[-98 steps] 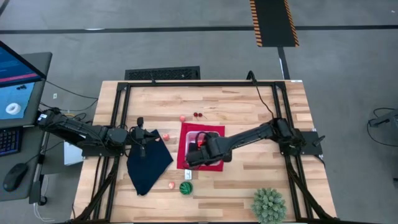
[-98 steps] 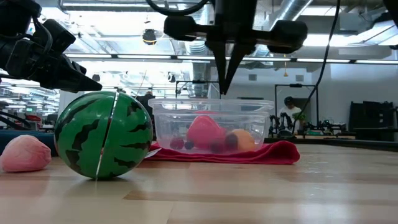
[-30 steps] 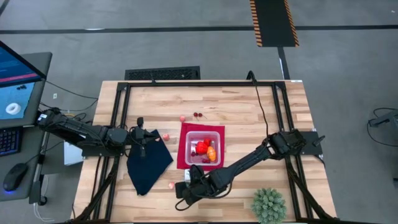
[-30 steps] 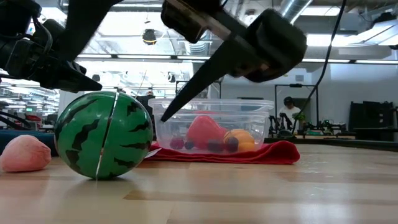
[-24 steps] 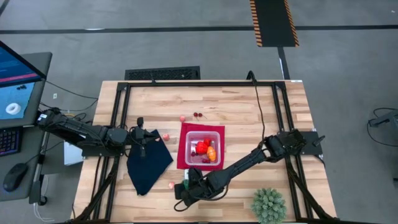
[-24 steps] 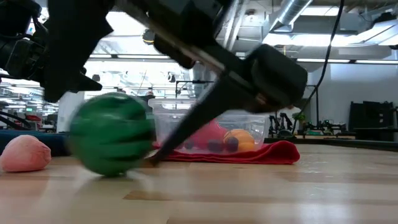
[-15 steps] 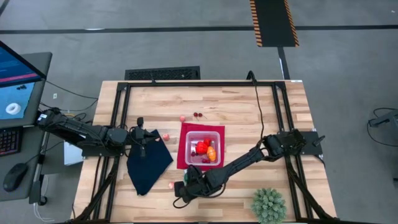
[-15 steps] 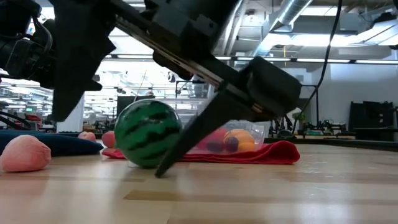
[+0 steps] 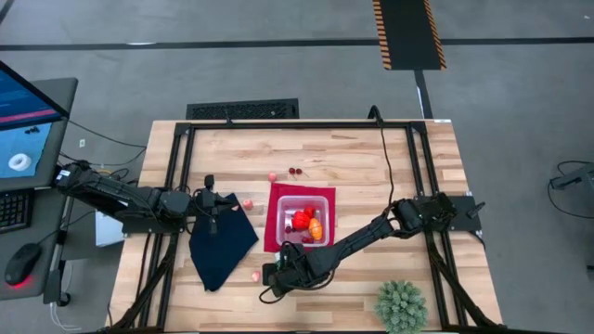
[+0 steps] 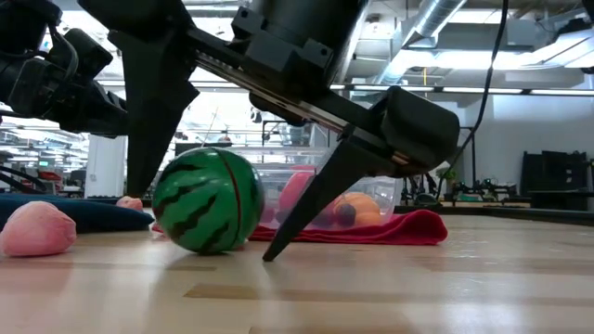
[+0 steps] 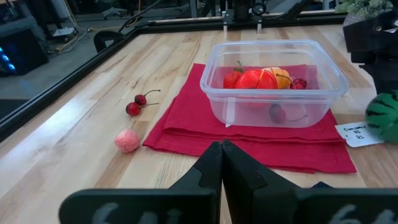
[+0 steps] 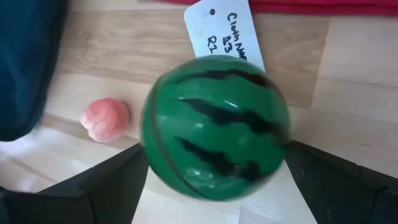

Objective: Pick and placing Produce into tupperware
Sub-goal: Put the watermelon in the transparent bin

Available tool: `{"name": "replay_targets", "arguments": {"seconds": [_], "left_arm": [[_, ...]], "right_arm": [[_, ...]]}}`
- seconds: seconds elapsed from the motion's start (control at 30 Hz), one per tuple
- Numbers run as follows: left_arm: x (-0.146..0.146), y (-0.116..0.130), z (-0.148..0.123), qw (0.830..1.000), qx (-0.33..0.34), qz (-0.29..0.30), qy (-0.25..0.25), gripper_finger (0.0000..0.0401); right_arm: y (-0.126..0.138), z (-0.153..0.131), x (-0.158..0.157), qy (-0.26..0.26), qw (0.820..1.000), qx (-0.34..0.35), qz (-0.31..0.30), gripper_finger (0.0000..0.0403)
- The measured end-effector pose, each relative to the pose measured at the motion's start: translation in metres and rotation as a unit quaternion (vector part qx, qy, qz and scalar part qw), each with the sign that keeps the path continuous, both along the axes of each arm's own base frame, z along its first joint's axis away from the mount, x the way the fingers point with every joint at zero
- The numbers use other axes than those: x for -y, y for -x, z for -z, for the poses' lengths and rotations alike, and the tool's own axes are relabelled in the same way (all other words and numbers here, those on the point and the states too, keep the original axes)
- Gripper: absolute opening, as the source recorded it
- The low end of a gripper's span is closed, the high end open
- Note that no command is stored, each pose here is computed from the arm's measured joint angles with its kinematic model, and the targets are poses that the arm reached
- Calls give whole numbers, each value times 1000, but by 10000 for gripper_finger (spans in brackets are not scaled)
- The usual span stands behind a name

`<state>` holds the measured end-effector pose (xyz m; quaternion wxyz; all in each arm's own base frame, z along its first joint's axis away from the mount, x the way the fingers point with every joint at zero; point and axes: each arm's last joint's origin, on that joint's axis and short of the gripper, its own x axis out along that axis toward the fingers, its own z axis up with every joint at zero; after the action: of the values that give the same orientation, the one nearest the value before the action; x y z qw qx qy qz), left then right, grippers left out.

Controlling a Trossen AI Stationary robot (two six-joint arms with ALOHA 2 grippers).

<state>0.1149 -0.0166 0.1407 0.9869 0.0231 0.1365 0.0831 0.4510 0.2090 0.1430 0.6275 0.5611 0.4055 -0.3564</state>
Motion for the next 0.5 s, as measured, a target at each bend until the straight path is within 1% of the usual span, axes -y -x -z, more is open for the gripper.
{"name": "replay_targets", "arguments": {"seconds": [0.17, 0.27, 0.5], "left_arm": [[0, 0, 0, 1000, 0, 0, 0, 0], [0, 0, 0, 1000, 0, 0, 0, 0], [0, 0, 0, 1000, 0, 0, 0, 0]], "right_arm": [[-3, 0, 7, 0, 1000, 0, 3, 400], [-5, 0, 12, 5, 1000, -2, -8, 400], [-6, 0, 13, 13, 1000, -2, -20, 400]]}}
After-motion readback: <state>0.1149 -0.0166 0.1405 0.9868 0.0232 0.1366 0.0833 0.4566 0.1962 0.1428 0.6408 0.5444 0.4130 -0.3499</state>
